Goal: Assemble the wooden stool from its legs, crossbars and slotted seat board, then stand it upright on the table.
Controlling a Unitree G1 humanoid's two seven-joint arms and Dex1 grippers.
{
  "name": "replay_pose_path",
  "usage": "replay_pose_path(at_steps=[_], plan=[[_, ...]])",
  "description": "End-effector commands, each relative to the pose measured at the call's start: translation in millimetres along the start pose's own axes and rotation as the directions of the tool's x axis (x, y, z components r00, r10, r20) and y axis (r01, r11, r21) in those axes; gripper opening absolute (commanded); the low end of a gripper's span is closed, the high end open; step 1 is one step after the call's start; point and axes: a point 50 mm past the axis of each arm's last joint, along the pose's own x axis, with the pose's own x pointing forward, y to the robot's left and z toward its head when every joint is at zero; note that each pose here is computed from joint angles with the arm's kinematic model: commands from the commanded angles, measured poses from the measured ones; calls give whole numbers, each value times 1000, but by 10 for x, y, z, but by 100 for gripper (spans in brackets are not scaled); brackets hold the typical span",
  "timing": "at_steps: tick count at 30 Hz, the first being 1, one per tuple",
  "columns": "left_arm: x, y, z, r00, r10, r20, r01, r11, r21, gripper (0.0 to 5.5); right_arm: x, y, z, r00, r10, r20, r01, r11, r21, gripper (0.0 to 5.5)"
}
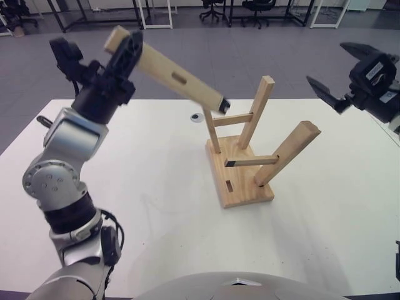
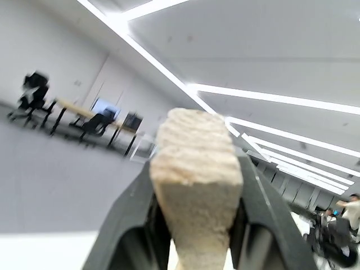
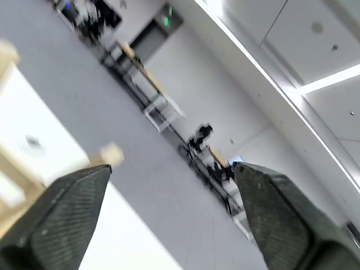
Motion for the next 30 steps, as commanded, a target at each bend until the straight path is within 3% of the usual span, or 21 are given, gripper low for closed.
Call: replay_pose_path(at_steps=[1, 3, 6, 8, 12, 15, 21, 30], plan=[[-220, 49, -261, 988, 137, -67, -140, 989, -39, 103, -73, 522, -541, 961, 151, -233, -148, 988, 33, 400], [-344, 110, -474, 960, 259, -105, -271, 955, -119, 103, -133, 1130, -784, 897, 317, -308, -326, 945, 23, 400], [-497, 139, -754, 900, 367, -235, -407, 900, -155, 103, -143, 1763, -880, 834, 456, -311, -470, 882, 33, 400], [-593, 196, -820, 851, 437, -291, -482, 870, -104, 103, -144, 1984, -777, 818, 519, -247, -523, 851, 56, 400], [-617, 274, -772, 817, 511, -268, -537, 843, -27, 103, -164, 2224, -427, 792, 609, -45, -597, 788, 154, 400], [-567, 272, -748, 822, 518, -237, -537, 843, -18, 103, -175, 2278, -368, 788, 615, -15, -602, 776, 187, 400], [-509, 293, -746, 831, 518, -204, -494, 855, 157, 103, -139, 2116, -518, 829, 552, -93, -533, 829, 169, 400], [-378, 219, -707, 839, 471, -273, -420, 879, 227, 103, -92, 2090, -533, 847, 521, -107, -507, 851, 135, 400]])
